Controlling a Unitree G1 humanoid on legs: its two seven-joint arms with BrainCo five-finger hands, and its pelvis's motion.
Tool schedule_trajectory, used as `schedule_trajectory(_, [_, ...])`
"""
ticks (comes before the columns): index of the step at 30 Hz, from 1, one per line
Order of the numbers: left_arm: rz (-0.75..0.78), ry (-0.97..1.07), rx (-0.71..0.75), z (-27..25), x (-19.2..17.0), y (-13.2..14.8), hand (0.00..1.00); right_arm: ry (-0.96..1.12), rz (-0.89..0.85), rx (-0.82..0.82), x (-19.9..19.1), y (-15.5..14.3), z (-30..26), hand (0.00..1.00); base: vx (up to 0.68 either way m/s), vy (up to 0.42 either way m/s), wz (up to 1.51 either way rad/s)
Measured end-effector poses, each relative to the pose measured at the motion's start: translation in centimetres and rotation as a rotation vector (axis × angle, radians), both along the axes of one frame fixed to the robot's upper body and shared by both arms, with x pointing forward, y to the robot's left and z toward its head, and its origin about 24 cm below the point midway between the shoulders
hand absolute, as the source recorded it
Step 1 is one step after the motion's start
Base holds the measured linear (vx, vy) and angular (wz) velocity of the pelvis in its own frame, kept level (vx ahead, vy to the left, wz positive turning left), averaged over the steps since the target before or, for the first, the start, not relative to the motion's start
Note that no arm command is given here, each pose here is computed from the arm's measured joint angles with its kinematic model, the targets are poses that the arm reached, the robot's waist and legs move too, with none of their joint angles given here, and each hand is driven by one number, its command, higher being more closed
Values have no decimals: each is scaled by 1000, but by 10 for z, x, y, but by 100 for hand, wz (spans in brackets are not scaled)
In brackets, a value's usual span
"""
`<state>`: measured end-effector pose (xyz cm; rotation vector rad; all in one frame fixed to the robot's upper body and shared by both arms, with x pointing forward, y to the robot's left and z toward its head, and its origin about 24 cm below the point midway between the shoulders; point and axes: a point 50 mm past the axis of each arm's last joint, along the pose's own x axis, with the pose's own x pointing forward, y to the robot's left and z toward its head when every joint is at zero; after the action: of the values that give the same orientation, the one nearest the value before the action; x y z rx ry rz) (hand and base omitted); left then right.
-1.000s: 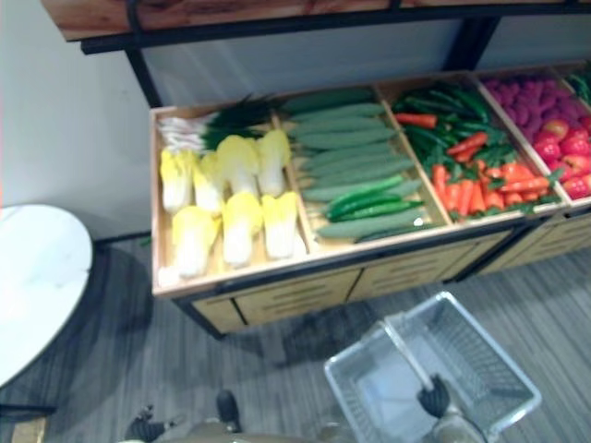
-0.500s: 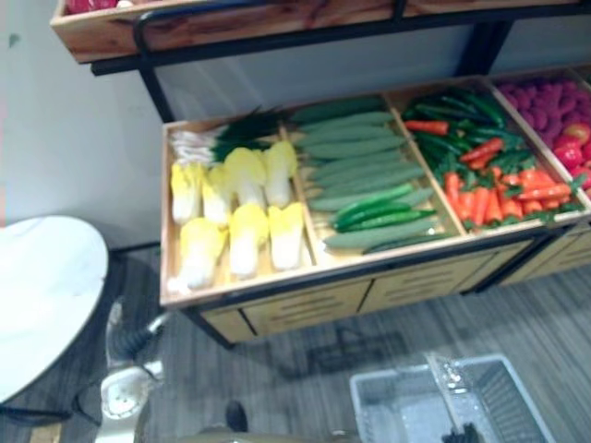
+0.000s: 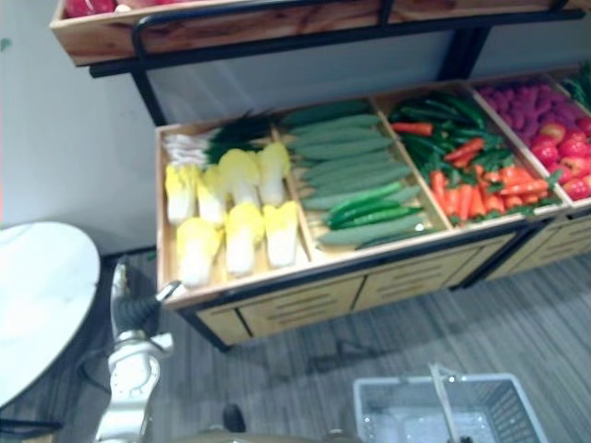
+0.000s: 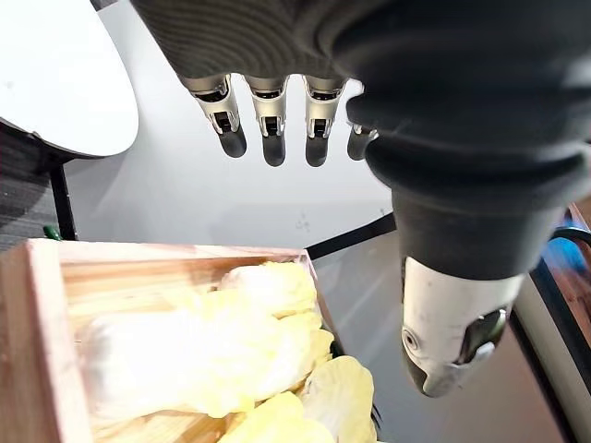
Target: Pick vegetable in the basket
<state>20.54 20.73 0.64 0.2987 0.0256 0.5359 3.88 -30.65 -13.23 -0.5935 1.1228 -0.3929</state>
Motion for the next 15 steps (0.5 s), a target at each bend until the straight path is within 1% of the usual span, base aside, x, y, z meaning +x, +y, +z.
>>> schedule_trajectory(2, [10, 43, 10, -8, 5, 5, 0, -7, 21, 3, 7, 2, 0, 100, 83, -13, -31])
schedule_trajectory(5, [72, 93, 10, -17, 14, 14, 0, -4, 85, 4, 16, 8, -1, 100, 68, -25, -19])
schedule_trajectory(9, [157, 110, 5, -20, 20, 25, 0, -12, 144, 4, 28, 13, -1, 100, 88, -34, -19])
schedule_trajectory(15, [232, 114, -13, -21, 23, 32, 0, -22, 168, -2, 35, 15, -1, 100, 76, -15, -9])
